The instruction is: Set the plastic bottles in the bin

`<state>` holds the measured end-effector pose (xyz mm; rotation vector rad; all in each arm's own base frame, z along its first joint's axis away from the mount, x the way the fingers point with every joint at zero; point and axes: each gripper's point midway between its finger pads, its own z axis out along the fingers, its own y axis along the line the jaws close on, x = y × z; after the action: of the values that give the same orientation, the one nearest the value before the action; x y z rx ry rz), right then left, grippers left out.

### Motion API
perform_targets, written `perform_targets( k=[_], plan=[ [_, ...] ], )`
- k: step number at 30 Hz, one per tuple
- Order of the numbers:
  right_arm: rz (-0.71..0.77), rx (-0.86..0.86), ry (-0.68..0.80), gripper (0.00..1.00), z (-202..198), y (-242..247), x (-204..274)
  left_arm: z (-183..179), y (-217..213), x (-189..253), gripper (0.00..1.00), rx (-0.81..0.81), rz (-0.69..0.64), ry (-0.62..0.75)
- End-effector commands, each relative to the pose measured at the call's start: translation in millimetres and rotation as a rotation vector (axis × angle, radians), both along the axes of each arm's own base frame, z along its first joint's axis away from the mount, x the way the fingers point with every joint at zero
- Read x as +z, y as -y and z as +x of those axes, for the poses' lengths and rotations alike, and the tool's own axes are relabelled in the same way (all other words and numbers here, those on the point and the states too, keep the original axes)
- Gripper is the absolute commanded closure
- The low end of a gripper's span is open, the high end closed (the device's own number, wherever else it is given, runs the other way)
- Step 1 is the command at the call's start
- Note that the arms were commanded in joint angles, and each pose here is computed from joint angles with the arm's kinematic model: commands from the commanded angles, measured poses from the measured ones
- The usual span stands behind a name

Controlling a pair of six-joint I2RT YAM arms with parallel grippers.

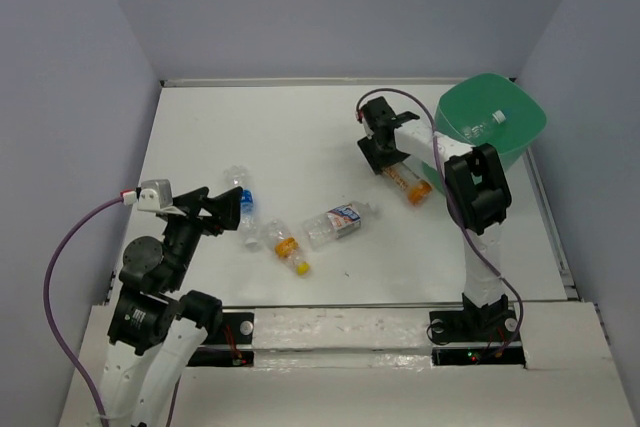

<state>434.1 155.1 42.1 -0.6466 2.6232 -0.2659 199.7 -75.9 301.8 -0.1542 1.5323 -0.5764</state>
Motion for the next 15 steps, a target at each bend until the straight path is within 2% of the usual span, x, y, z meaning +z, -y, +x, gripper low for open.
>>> perform_targets(
  k=[1, 3, 7, 8, 11, 12, 15],
  plan=[
    [0.091, 0.033, 0.116, 0.43, 18.5, -18.2, 38.1, 1.2, -0.3, 14.0, 0.01, -0.001, -0.001, 0.043],
    [0.088, 0.018, 0.184, 0.43, 23.8, -14.2, 59.5, 1.7, -0.5, 13.7, 0.01, 0.001, 0.0, 0.042],
    [0.158, 0.004, 0.397, 0.44, 26.7, -23.1, 147.6, 2.5, -1.1, 13.1, 0.01, 0.004, 0.001, 0.041],
    [0.215, 0.001, 0.487, 0.43, 22.5, -22.3, 189.7, 2.3, -1.5, 13.4, 0.01, 0.006, 0.0, 0.042],
    [0.365, -0.02, 0.671, 0.43, 16.9, -25.4, 258.7, 2.1, -2.0, 14.1, 0.01, 0.007, -0.002, 0.045],
    [0.423, -0.04, 0.81, 0.43, 10.9, -17.7, 307.3, 2.0, -2.5, 14.3, 0.01, 0.009, -0.001, 0.047],
    [0.486, -0.102, 1.042, 0.42, -6.5, 6.6, 377.1, 1.3, -3.3, 14.9, 0.01, 0.012, -0.003, 0.049]
  ],
)
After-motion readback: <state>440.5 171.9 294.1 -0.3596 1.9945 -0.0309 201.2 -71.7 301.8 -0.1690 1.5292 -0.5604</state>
